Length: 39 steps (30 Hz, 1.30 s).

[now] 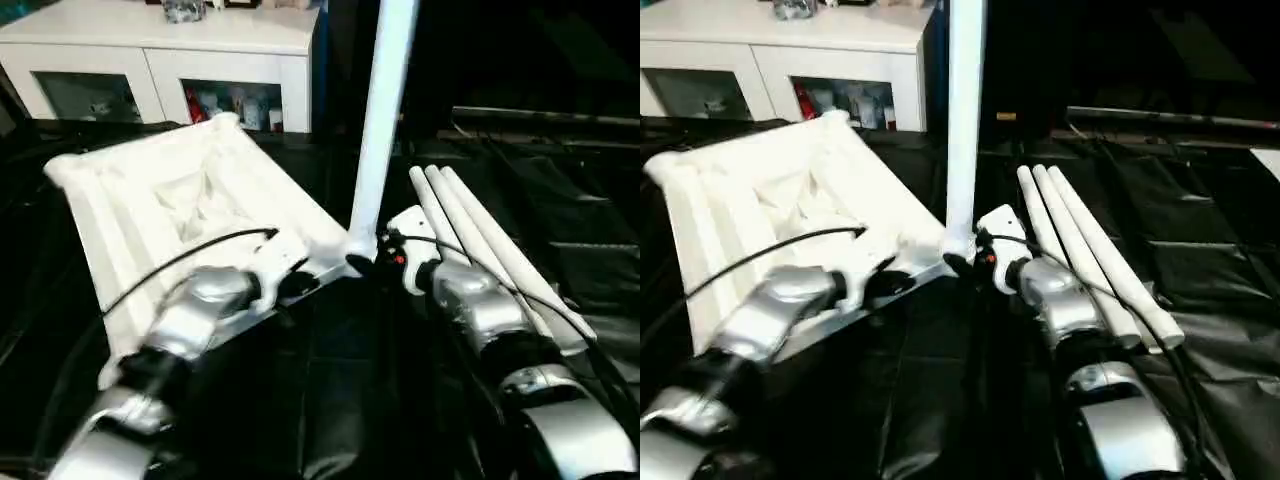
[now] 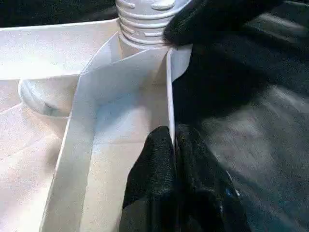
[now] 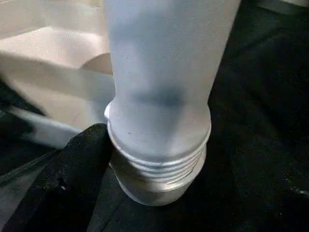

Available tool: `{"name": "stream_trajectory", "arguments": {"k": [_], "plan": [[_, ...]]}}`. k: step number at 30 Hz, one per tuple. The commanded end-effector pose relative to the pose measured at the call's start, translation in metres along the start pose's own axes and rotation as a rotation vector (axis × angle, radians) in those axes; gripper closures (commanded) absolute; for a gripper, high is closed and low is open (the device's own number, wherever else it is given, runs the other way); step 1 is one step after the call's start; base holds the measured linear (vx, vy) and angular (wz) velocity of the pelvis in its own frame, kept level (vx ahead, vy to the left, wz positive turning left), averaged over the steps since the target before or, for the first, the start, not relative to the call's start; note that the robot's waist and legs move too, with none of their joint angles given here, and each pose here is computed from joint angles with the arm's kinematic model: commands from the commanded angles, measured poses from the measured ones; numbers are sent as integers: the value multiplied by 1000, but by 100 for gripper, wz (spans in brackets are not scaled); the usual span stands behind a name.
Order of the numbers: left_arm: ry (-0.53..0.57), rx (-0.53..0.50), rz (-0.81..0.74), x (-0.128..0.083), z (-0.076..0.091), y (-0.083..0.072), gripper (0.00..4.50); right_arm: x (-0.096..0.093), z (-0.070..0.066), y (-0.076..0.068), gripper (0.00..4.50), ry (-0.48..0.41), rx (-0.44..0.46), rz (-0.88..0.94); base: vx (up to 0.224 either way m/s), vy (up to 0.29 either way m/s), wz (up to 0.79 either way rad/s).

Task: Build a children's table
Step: Rotate leg to tighten

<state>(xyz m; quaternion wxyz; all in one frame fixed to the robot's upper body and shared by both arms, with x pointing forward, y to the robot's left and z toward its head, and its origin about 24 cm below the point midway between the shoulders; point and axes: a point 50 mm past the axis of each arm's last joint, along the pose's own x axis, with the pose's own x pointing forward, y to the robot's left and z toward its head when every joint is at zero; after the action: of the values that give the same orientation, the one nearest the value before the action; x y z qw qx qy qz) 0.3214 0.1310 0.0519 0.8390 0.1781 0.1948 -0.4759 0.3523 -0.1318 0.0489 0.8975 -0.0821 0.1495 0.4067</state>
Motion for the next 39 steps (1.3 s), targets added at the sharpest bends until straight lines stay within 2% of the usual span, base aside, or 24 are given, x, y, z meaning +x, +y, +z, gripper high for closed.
{"name": "stream_trajectory", "arguments": {"k": [1, 4, 10, 17, 23, 29, 30, 34, 37, 38, 39], "plan": [[11, 13, -84, -7, -9, -7, 450, -7, 1, 2, 60, 3, -45, 84, 0, 0, 0], [-15, 27, -169, -15, -7, -15, 450, -8, -1, 9, 60, 15, -67, 185, 0, 0, 0], [-14, 31, -184, -16, -9, -19, 450, -7, -1, 13, 60, -5, -59, 225, 0, 0, 0], [-15, 27, -190, -16, -10, -22, 450, -10, -6, 16, 130, 2, -45, 271, 0, 0, 0], [-11, 14, -177, -15, -12, -23, 450, -10, -9, 16, 169, -2, -22, 261, 0, 0, 0], [31, -65, 15, 3, -14, -13, 450, 3, -21, 12, 173, -2, 117, -17, 0, 0, 0], [42, -101, 84, 12, -11, -10, 450, 10, -27, 14, 174, 8, 176, -134, 0, 0, 0], [58, -167, 249, 31, -1, -2, 450, 26, -36, 26, 174, 42, 313, -327, 0, 0, 0], [57, -179, 294, 39, 4, -2, 450, 34, -36, 32, 174, 49, 367, -399, 0, 0, 0], [50, -166, 306, 46, 12, -4, 450, 44, -28, 40, 174, 25, 371, -407, 0, 0, 0], [50, -166, 306, 46, 12, -4, 450, 44, -28, 40, 174, 25, 371, -407, 0, 0, 0]]}}
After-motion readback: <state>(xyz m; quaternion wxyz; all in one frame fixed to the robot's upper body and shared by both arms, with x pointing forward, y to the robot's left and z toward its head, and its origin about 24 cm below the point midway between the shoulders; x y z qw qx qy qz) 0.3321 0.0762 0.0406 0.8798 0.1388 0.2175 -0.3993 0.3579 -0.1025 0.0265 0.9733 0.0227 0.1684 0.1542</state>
